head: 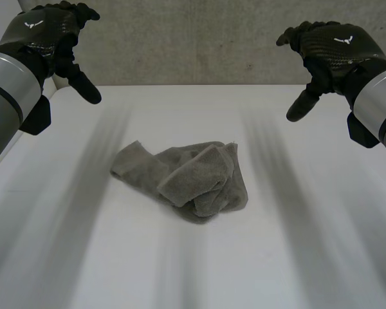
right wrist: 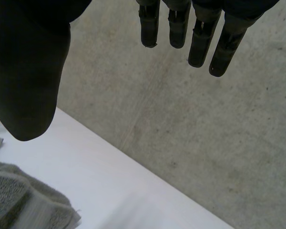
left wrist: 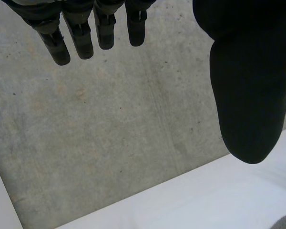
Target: Fold the laundry
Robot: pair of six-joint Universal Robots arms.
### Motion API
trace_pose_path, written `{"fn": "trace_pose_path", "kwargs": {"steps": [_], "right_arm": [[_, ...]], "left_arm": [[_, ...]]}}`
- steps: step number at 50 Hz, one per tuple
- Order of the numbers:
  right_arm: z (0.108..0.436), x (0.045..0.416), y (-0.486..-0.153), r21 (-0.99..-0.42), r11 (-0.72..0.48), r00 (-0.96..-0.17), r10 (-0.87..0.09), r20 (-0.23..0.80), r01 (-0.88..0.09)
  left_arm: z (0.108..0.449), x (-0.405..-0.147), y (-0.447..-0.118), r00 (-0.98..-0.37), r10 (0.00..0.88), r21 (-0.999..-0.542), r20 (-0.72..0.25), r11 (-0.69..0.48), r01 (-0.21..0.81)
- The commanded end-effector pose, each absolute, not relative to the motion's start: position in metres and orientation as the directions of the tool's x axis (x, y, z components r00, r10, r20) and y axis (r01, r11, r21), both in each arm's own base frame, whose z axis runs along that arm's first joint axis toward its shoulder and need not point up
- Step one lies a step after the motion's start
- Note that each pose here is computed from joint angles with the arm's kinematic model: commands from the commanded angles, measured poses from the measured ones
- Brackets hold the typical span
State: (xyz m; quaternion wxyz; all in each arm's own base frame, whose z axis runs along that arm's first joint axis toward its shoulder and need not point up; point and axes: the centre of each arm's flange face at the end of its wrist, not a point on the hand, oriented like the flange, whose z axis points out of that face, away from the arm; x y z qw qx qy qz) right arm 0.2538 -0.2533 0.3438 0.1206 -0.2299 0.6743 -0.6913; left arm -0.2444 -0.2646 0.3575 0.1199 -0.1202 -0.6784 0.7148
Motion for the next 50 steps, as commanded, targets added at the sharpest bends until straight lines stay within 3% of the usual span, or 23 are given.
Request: {"fn": "trace_pose_path", "kwargs": {"steps": [1, 15, 20, 22, 23, 25, 26, 28, 31, 33, 34, 36, 41, 50], "right_arm": [[0.335, 0.254, -0.255, -0.987, -0.039, -0.862, -0.483, 0.155, -0.155], [0.322, 0.263, -0.265, -0.979, -0.130, -0.835, -0.512, 0.203, -0.158], [0.294, 0.276, -0.269, -0.957, -0.177, -0.757, -0.587, 0.289, -0.228], [0.269, 0.285, -0.269, -0.939, -0.186, -0.685, -0.646, 0.338, -0.288], [0.269, 0.285, -0.269, -0.939, -0.186, -0.684, -0.646, 0.338, -0.288], [0.244, 0.291, -0.269, -0.925, -0.177, -0.619, -0.699, 0.358, -0.335], [0.244, 0.291, -0.269, -0.925, -0.177, -0.619, -0.699, 0.358, -0.336], [0.233, 0.293, -0.269, -0.924, -0.164, -0.596, -0.722, 0.351, -0.345], [0.213, 0.297, -0.269, -0.929, -0.120, -0.565, -0.764, 0.311, -0.349], [0.192, 0.301, -0.269, -0.937, -0.058, -0.549, -0.797, 0.251, -0.344], [0.192, 0.301, -0.269, -0.937, -0.058, -0.549, -0.798, 0.251, -0.344], [0.181, 0.304, -0.268, -0.941, -0.016, -0.547, -0.810, 0.211, -0.339], [0.139, 0.315, -0.266, -0.944, 0.107, -0.557, -0.826, 0.090, -0.311], [0.135, 0.318, -0.267, -0.947, 0.103, -0.589, -0.802, 0.101, -0.303]], "left_arm": [[0.356, -0.244, -0.264, -0.941, 0.338, -0.999, -0.011, -0.044, -0.005], [0.341, -0.250, -0.269, -0.927, 0.375, -1.000, -0.012, -0.025, 0.003], [0.292, -0.272, -0.292, -0.870, 0.493, -0.999, -0.015, 0.023, 0.030], [0.278, -0.277, -0.296, -0.855, 0.518, -0.998, -0.020, 0.040, 0.047], [0.278, -0.277, -0.296, -0.855, 0.518, -0.998, -0.020, 0.040, 0.047], [0.245, -0.285, -0.301, -0.816, 0.576, -0.991, -0.050, 0.073, 0.113], [0.244, -0.285, -0.301, -0.815, 0.577, -0.991, -0.051, 0.073, 0.113], [0.211, -0.291, -0.300, -0.759, 0.641, -0.974, -0.111, 0.080, 0.210], [0.196, -0.294, -0.297, -0.724, 0.674, -0.963, -0.146, 0.070, 0.259], [0.170, -0.296, -0.291, -0.653, 0.727, -0.937, -0.211, 0.040, 0.347], [0.170, -0.296, -0.291, -0.653, 0.728, -0.937, -0.211, 0.039, 0.347], [0.154, -0.298, -0.286, -0.594, 0.757, -0.912, -0.271, -0.006, 0.409], [0.142, -0.297, -0.284, -0.563, 0.766, -0.891, -0.309, -0.027, 0.452], [0.135, -0.297, -0.278, -0.552, 0.780, -0.889, -0.293, -0.009, 0.458]]}}
